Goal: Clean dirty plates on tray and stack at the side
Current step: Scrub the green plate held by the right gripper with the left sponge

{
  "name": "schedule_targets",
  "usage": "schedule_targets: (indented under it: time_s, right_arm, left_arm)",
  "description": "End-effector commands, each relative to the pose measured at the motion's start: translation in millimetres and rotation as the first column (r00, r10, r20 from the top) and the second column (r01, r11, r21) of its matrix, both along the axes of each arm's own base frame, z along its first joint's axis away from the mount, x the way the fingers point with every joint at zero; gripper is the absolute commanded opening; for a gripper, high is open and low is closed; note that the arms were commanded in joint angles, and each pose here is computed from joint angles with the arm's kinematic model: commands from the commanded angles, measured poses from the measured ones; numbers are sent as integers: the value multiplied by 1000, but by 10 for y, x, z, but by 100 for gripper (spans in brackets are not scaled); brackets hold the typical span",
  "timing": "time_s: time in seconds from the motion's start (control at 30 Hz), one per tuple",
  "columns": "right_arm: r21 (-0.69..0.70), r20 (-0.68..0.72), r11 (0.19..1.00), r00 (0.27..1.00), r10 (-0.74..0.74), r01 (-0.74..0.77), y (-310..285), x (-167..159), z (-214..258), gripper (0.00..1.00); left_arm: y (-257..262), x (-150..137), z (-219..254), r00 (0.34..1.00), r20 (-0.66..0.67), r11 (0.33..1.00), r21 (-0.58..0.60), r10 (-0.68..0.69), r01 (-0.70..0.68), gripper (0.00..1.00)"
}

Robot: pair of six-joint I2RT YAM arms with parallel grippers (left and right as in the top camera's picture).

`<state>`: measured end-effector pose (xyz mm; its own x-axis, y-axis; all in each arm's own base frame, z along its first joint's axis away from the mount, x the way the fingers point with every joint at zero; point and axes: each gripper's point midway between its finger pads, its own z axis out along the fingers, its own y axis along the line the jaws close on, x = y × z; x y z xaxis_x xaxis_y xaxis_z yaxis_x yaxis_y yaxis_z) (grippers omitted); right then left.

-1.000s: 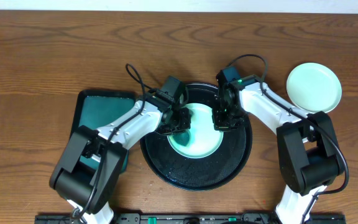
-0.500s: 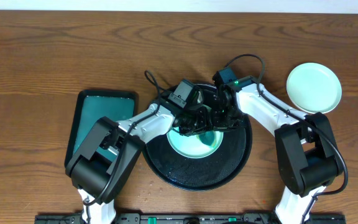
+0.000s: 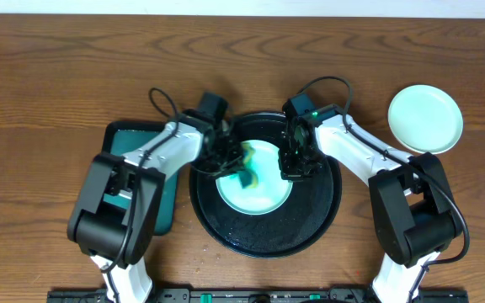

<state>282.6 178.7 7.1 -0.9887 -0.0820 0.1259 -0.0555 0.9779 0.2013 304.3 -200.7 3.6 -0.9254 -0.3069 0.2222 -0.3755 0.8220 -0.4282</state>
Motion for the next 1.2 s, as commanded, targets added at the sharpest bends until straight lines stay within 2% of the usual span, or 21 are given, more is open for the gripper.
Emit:
schedule_targets:
  time_s: [0.0, 0.1, 0.33, 0.5, 0.63, 0.73, 0.83, 0.97, 1.17]
  right_arm:
    - [61, -31, 998, 999, 23, -21, 168, -116, 32, 1]
    - [63, -25, 998, 999, 23, -22, 174, -101, 30, 1]
    - [65, -20, 998, 1000, 22, -21, 177, -89, 29, 1]
    - [66, -19, 998, 1000, 22, -21, 178, -85, 30, 1]
    - [66, -20, 998, 1000, 22, -21, 179, -88, 30, 1]
    - [65, -20, 998, 1000, 22, -20, 177, -87, 30, 1]
    - [66, -20, 998, 1000, 22, -21, 179, -88, 30, 1]
    - [65, -21, 998, 1000, 22, -21, 177, -88, 30, 1]
    - [62, -29, 998, 999, 22, -21, 169, -108, 32, 1]
  left_arm:
    - [855, -110, -445, 1000, -18, 911, 413, -1, 9, 7]
    - [1051, -184, -399, 999, -40, 856, 514, -32, 48, 7]
    - [1317, -337, -199, 994, -72, 739, 664, -86, 112, 7]
    - [1337, -288, -39, 991, -31, 692, 713, -128, 112, 7]
    - [1139, -159, 69, 976, 26, 698, 703, -215, 135, 7]
    - [827, -95, 84, 948, 64, 736, 648, -313, 199, 7]
    - [372, -143, 48, 918, 104, 809, 517, -384, 280, 7]
    - [-72, -284, 42, 919, 119, 877, 364, -376, 312, 7]
    - [-516, -467, -23, 917, 105, 911, 204, -384, 359, 7]
